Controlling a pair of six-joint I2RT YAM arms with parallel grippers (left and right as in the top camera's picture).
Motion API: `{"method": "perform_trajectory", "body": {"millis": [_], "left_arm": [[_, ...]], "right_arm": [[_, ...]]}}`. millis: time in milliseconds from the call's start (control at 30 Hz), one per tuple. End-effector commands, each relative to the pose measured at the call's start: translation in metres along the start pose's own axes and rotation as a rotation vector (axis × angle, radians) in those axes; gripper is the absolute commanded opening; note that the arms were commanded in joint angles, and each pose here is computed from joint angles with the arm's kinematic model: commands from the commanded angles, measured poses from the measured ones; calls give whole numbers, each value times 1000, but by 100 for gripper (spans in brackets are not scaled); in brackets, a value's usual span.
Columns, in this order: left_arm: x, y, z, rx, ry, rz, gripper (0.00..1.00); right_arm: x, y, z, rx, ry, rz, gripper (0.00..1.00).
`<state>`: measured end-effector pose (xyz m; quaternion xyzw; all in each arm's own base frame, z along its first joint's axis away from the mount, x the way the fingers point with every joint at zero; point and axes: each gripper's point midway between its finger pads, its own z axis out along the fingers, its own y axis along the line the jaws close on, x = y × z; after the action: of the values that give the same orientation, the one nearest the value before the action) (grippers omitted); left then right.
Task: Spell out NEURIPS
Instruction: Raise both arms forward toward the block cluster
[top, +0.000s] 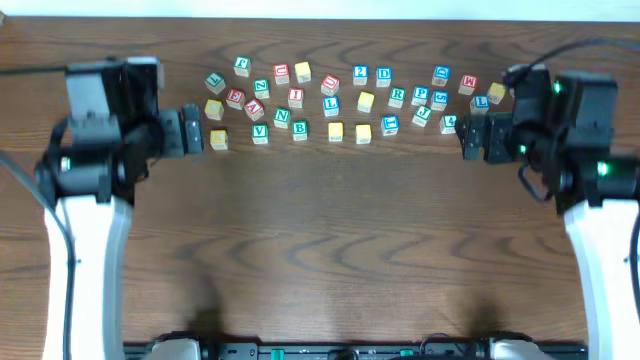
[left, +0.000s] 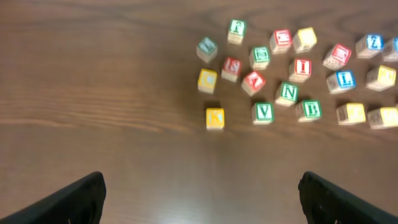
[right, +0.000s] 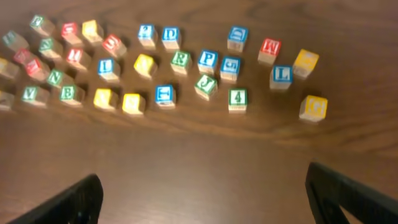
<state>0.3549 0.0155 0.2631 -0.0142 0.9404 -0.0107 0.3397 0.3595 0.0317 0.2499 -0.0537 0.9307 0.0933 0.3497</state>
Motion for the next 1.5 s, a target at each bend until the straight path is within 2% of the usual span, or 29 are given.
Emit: {"method": "perform_trajectory", "body": {"millis": [0,133,300,567,1167,1467], "left_arm": [[-10,-11,15,76,52,11,98],[-6,-17,39,117,120,2,98],[1,-16,56,118,166,-3,97],[2,-16,57,118,170,-4,98],[2,-16,57,118,170,-4,98],[2,-16,57,118,170,-4,98]], "right_arm": [[-11,-4,10,-7,43,-31,99],[-11,-7,27,-18,104,-16,99],[-14,-5,37,-38,98,5,99],[-26,25,34,-217,47,1,99],[-29,24,35,-212,34,-5,96],[-25,51,38,-241,53,-62,96]]}}
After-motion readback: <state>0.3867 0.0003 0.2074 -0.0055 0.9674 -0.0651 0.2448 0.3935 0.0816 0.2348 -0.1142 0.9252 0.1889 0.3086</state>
